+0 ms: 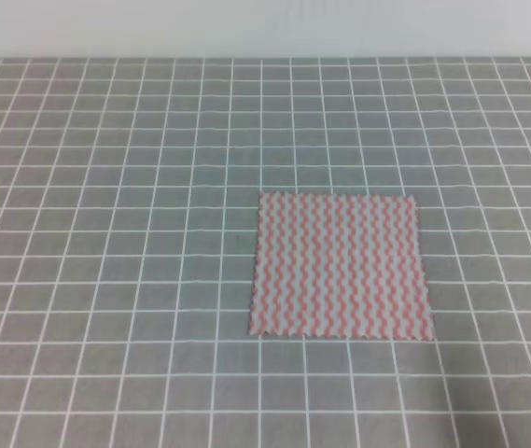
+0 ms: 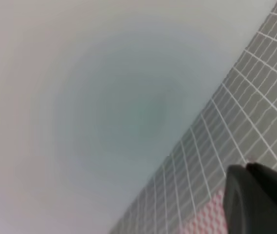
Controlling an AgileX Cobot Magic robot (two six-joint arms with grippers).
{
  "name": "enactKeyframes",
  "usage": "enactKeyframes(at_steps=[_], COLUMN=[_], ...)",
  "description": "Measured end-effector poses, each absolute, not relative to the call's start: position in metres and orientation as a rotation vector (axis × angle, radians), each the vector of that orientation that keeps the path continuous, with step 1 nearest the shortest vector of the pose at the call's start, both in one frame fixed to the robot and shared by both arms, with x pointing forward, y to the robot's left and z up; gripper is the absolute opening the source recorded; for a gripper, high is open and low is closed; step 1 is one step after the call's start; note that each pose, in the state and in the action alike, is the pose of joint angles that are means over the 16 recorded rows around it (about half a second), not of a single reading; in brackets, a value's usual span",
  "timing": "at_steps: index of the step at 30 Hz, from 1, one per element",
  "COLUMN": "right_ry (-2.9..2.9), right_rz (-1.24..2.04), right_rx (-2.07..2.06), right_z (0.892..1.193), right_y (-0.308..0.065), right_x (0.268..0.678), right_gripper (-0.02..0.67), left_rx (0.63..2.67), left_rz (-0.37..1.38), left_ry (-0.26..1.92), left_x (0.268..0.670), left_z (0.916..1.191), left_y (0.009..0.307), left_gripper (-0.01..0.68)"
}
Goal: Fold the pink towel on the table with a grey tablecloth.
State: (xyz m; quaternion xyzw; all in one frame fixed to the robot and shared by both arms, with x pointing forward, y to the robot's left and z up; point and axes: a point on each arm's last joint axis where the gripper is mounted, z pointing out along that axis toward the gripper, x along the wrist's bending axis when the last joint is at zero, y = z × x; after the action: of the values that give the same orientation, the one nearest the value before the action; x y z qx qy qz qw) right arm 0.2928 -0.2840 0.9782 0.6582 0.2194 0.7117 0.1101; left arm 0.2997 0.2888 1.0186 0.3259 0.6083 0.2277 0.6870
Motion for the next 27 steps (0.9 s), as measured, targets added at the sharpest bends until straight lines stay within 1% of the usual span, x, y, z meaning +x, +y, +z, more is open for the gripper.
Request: enactKeyframes(at_steps=[6,11,15,19,23,27], right_ry=[0.955,1.182,1.234,1.351,1.504,1.704], right_rz=[2.001,1.9,1.854,1.769,1.672,1.561], right_rx=[1.879,1.86,1.899,1.896,1.881,1.873], right_z=[0.977,0.983,0.994,1.008,1.025,1.04], right_y=[-0.273,-0.265,-0.264,-0.262,-0.259,-0.254], right_x=[0.292,0.296,0.303,0.316,0.335,0.364], right_gripper=[-0.016,-0.016,-0.016,-0.016,-0.016,-0.017], left_rx=[1.025,1.334,1.549,1.704,1.801,1.862], left_rz=[0.579,0.561,0.498,0.434,0.391,0.367], left_ry=[1.397,1.408,1.378,1.313,1.252,1.209], left_x=[0.33,0.372,0.404,0.426,0.438,0.443], left_z=[1.047,1.058,1.056,1.051,1.044,1.036], left_y=[0.279,0.265,0.25,0.232,0.213,0.197], left_gripper=[-0.001,-0.001,-0.001,-0.001,-0.001,-0.001])
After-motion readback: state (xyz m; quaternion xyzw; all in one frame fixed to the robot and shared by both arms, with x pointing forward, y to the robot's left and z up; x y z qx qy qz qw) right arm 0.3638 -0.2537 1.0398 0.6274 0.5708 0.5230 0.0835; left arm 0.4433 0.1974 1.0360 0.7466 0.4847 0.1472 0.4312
